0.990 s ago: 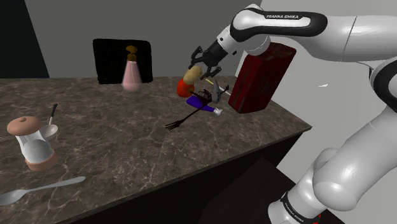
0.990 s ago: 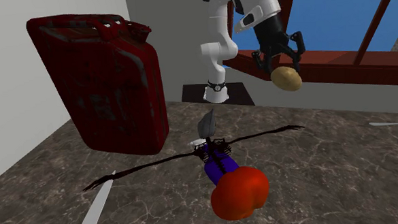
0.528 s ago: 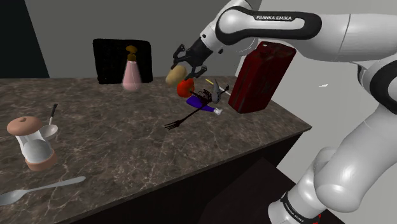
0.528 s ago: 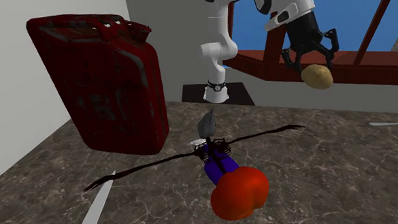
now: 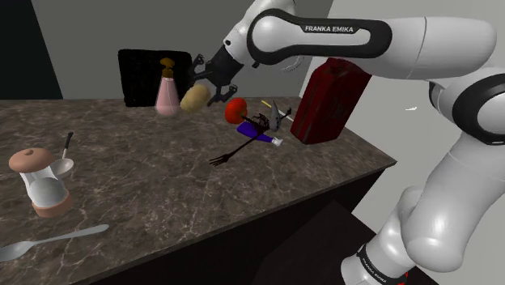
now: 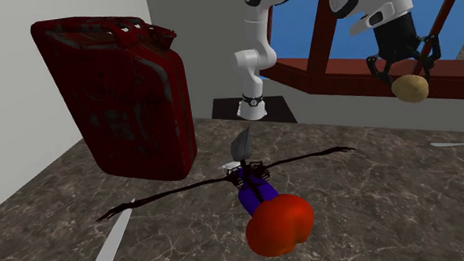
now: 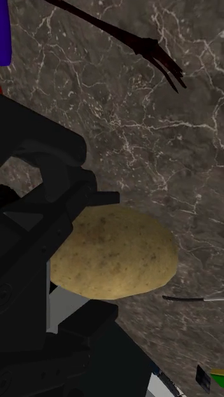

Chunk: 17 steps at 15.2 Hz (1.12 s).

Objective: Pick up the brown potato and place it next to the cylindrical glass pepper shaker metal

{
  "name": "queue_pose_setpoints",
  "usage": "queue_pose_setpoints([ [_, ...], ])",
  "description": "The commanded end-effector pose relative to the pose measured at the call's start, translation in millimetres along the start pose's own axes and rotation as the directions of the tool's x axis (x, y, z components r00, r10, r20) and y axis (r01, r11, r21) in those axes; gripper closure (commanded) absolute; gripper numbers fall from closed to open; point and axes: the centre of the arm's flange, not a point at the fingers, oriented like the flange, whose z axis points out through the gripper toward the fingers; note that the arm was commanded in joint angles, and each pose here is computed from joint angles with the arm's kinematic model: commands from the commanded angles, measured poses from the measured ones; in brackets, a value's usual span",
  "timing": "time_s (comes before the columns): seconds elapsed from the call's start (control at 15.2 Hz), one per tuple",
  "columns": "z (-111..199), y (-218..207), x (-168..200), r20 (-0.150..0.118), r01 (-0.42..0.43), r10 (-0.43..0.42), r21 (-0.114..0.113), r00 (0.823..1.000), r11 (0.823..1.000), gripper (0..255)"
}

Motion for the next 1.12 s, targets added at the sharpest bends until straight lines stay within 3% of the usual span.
queue_pose_setpoints([
  [0.0,11,-17,-18,0.0,-0.002,0.002,0.0,1.0,1.0,255],
  [0.86,77,-134,-124,0.0,-0.002,0.002,0.0,1.0,1.0,255],
  [1.06,90,-136,-131,0.0,-0.002,0.002,0.0,1.0,1.0,255],
])
